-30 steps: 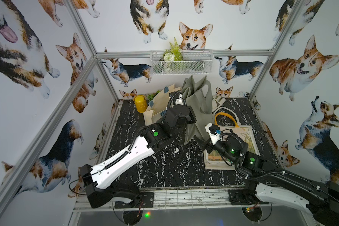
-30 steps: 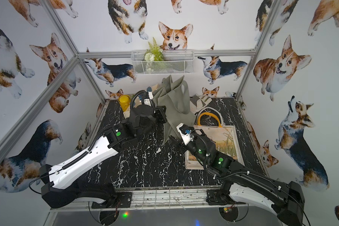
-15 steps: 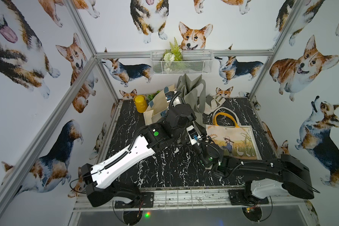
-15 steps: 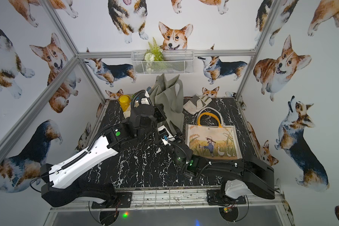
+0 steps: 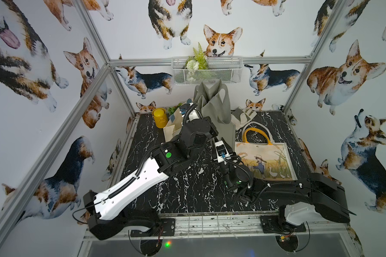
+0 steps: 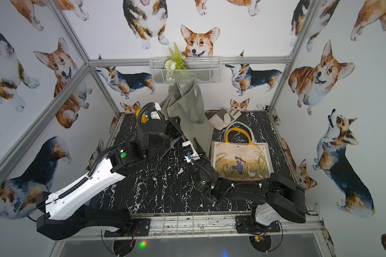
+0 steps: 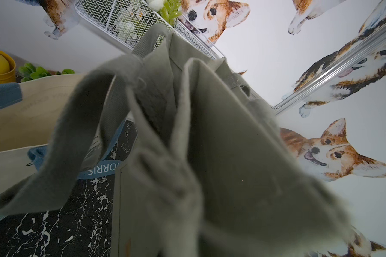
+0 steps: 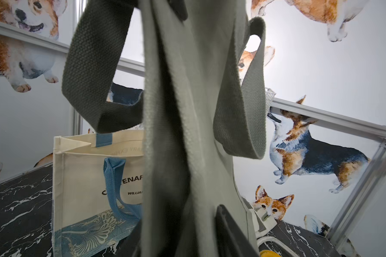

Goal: Put away the canvas bag
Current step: Press the canvas bag.

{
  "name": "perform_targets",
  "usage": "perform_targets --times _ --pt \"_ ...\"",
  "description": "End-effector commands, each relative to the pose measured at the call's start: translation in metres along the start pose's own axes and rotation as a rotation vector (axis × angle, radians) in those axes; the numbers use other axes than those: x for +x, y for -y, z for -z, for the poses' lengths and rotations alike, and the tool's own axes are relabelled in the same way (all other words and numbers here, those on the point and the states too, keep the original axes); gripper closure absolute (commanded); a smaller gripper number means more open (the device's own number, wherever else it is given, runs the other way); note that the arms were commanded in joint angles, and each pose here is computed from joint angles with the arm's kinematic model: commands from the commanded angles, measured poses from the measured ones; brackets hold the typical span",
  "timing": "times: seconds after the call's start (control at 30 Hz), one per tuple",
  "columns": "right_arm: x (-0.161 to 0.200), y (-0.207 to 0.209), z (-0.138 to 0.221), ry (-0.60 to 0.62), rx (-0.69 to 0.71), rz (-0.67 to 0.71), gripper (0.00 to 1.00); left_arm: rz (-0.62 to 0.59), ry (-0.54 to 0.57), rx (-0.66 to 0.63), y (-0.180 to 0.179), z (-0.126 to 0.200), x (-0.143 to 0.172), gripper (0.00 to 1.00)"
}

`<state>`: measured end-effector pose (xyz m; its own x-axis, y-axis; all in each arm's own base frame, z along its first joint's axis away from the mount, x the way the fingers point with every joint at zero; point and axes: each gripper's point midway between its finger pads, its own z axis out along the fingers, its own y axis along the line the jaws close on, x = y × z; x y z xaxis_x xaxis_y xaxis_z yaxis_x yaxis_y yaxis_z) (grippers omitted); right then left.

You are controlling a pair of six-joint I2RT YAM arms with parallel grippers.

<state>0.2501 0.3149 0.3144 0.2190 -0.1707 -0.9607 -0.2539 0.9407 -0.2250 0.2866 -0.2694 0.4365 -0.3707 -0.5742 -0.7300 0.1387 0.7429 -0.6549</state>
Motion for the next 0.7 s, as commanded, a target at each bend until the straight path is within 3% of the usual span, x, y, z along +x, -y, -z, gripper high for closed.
perform_targets --times 0.0,0.23,0.27,0.37,0.43,0.53,0.67 --pt "0.02 -0.005 0.003 -0.075 -0.028 0.014 0.71 0.079 0.039 0.056 0.013 0.004 -0.014 1.0" --pt "0.015 0.002 0.009 -0.097 -0.064 0.097 1.0 0.077 0.044 0.066 0.006 0.007 -0.014 1.0" --pt "0.015 0.003 0.01 -0.105 -0.077 0.092 1.0 0.048 0.046 0.09 0.01 0.008 -0.015 0.95" --pt "0.01 0.008 0.016 -0.137 -0.157 0.04 1.0 -0.062 0.06 0.125 0.015 0.01 -0.016 0.59" --pt "0.015 0.013 0.02 -0.218 -0.235 -0.05 1.0 -0.144 0.079 0.142 0.016 0.013 -0.019 0.43" --pt "0.017 0.034 0.028 -0.325 -0.287 -0.217 1.0 -0.254 0.133 0.147 0.012 0.021 -0.032 0.33" --pt "0.011 0.05 0.042 -0.386 -0.306 -0.242 1.0 -0.452 0.207 0.226 0.021 0.036 -0.041 0.24"
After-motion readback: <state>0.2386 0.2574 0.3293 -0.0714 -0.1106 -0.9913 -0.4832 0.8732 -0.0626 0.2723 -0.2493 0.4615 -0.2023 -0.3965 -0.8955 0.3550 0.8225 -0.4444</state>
